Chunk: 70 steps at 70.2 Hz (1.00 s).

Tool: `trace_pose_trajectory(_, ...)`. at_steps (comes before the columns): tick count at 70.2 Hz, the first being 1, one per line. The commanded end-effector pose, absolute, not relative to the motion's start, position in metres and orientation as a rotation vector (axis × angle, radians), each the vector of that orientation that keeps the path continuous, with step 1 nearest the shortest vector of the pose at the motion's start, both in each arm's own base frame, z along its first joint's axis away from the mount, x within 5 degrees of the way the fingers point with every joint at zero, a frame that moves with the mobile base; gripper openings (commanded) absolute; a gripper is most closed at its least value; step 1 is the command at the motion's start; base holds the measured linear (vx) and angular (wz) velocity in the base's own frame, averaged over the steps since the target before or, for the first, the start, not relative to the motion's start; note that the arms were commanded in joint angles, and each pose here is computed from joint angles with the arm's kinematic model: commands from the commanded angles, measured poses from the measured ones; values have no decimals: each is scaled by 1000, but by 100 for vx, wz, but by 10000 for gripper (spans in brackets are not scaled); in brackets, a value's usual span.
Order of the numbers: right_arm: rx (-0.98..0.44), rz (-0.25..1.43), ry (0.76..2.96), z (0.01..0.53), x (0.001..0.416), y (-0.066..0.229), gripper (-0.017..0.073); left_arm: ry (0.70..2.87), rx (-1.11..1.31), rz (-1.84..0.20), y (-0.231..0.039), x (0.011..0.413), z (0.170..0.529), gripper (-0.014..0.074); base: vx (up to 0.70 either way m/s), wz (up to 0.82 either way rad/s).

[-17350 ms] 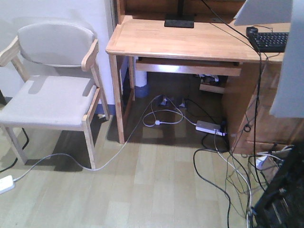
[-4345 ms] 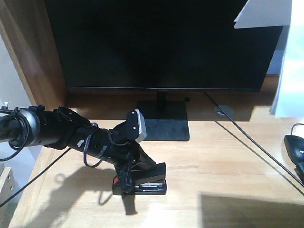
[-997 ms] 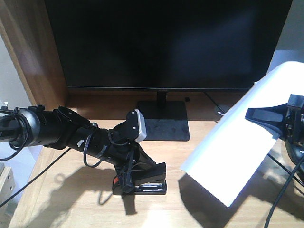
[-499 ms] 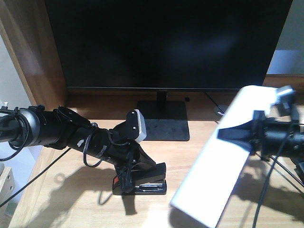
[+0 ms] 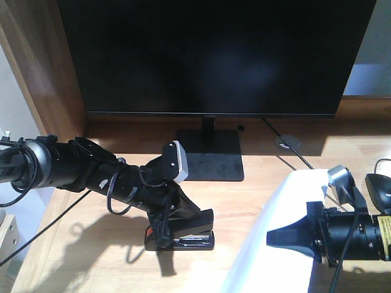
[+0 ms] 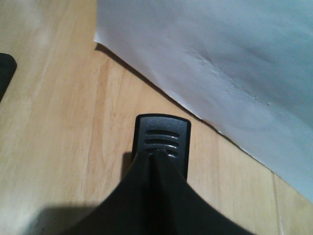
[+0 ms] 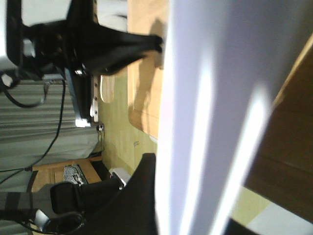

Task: Grab stapler and paper to desk for stapling
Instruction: 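Swing the white paper down with the right gripper toward the desk, then lay the paper flat under the stapler beside the left gripper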

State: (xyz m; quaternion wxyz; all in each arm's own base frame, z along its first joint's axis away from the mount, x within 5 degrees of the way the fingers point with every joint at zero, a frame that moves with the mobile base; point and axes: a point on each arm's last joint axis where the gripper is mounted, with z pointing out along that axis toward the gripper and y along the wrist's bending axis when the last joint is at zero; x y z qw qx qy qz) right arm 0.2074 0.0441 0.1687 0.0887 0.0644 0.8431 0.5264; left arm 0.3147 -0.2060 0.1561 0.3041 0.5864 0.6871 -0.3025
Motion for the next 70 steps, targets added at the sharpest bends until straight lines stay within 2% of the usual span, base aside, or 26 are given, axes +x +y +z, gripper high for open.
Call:
trace_pose_trajectory(1,83,1682,2442,182,204,48,-3,1750,1510,-832,-211,315,181,-6,0,0)
trace_pose_trajectory(23,131,1538,2502,172,208,43,-3,1750,1510,-832,-211,315,181,-6,0,0)
trace_pose_trajectory(53,322,1420,2646,130,219,35,-3,1750,1510,-832,-211,315,181,-6,0,0)
trace_pose_trajectory(63,256,1472,2618,134,218,38,-3,1750,1510,-832,-211,315,181,-6,0,0)
trace_pose_trajectory(70,126,1531,2570,138,215,41,-3,1750,1510,-832,-211,315,181,-6,0,0)
